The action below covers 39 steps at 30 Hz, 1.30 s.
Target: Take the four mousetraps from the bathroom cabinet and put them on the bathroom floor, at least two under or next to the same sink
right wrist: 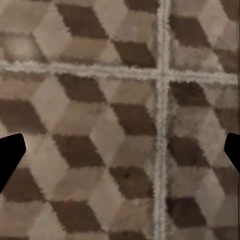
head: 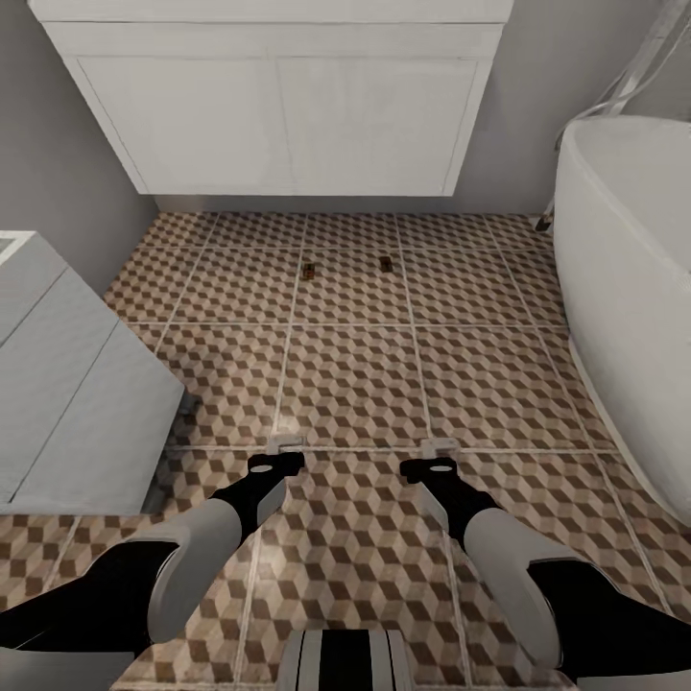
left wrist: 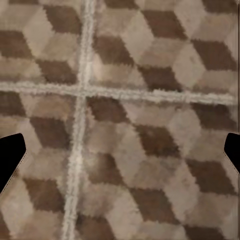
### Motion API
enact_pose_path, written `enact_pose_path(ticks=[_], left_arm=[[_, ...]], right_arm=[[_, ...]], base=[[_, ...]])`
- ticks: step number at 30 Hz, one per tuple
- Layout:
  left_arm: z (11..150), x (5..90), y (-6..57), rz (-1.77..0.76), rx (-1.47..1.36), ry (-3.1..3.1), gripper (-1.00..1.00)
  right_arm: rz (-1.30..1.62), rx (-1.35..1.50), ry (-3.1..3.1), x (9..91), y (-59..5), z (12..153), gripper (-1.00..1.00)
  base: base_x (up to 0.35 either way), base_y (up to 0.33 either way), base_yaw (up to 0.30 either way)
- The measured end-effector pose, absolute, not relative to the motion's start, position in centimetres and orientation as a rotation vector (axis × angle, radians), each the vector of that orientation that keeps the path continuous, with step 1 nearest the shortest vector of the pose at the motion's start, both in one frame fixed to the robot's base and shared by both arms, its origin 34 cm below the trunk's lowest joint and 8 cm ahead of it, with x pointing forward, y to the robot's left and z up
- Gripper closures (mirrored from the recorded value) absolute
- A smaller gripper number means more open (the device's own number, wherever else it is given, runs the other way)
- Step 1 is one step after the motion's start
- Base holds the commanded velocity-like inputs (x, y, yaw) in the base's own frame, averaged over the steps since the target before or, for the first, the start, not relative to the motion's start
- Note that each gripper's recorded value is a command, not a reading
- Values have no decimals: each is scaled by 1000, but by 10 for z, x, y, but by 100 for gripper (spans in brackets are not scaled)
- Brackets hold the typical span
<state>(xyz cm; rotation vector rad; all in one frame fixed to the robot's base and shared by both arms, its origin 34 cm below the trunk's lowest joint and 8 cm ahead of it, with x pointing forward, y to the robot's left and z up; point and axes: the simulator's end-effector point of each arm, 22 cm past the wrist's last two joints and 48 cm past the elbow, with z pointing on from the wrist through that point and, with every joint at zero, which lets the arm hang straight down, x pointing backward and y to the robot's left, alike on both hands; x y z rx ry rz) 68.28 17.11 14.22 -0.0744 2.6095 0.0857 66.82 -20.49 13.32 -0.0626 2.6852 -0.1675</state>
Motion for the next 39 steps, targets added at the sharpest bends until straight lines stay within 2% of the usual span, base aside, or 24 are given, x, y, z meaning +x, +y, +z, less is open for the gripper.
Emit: enact_pose_path(ticks=[39], left_arm=[[245, 730, 172, 79, -78, 2454, -100]], right_arm=[[-166, -47, 2534, 716, -205, 233, -100]], base=[[0, 0, 0]])
